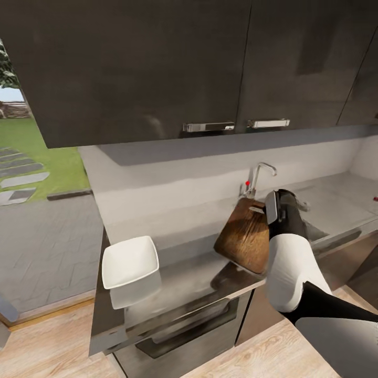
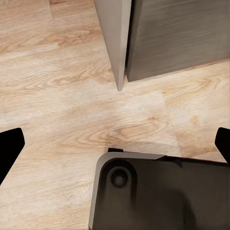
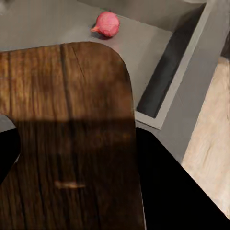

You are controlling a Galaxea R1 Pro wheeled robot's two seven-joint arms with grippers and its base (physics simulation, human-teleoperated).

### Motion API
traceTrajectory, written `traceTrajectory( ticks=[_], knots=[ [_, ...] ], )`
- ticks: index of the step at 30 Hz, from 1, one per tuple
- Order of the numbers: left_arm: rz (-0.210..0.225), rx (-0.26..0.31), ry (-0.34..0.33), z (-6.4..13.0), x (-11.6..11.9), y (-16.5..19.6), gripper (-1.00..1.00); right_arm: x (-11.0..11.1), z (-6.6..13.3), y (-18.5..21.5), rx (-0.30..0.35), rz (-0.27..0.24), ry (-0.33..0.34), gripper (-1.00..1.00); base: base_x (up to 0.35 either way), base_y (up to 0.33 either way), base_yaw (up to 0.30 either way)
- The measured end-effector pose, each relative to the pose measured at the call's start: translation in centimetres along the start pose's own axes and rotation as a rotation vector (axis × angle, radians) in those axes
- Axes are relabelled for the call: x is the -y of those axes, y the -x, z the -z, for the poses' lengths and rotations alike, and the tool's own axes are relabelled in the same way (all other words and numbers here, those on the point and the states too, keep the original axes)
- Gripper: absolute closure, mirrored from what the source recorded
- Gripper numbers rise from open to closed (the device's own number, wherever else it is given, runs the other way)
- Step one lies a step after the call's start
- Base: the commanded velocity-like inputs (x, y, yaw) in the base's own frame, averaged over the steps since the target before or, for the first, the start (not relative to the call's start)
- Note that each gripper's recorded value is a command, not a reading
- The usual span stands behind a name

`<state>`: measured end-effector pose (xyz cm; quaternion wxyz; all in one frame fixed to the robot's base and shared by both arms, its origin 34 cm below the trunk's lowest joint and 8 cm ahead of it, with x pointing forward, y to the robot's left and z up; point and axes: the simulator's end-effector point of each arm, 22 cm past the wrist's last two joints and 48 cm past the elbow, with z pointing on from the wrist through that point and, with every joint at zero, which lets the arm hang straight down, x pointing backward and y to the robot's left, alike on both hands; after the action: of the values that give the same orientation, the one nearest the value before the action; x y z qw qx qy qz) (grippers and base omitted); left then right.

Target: In the kitchen, take the Vidalia onion out of the sink, dice it on the chopping board with the paring knife, put the diced onion into the bowl on the countertop, then place both the paring knife and the chopping board into the sink.

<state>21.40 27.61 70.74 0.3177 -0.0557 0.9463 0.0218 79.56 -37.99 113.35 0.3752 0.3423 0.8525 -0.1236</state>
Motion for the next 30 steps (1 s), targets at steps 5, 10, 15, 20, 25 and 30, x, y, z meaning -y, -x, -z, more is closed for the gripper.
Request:
traceTrajectory(
  ticks=[5,10,15,20,25,30],
  knots=[
    [0.0,-0.001,0.0,0.0,0.0,0.0,-1.0,0.5,0.1,-1.8,-0.076,-0.18,-0.055,1.0,0.0,0.0,0.0],
    [0.0,-0.009,0.0,0.1,0.0,-0.4,-1.0,0.1,0.1,-3.6,-0.13,-0.271,-0.079,1.0,0.0,0.0,0.0],
    [0.001,-0.011,0.0,0.1,0.0,-0.5,-1.0,-0.7,-0.6,-5.8,-0.162,-0.332,-0.097,1.0,0.0,0.0,0.0],
    [0.001,-0.011,0.0,0.1,0.0,-0.5,-1.0,-1.8,-1.3,-8.1,-0.199,-0.392,-0.097,1.0,0.0,0.0,0.0],
    [0.001,-0.011,0.0,0.1,0.0,-0.5,-1.0,-2.1,-1.4,-8.7,-0.208,-0.411,-0.099,1.0,0.0,0.0,0.0],
    [0.0,-0.011,0.0,0.1,0.0,-0.5,-1.0,-2.0,-1.7,-9.2,-0.195,-0.447,-0.116,1.0,0.0,0.0,0.0]
  ],
)
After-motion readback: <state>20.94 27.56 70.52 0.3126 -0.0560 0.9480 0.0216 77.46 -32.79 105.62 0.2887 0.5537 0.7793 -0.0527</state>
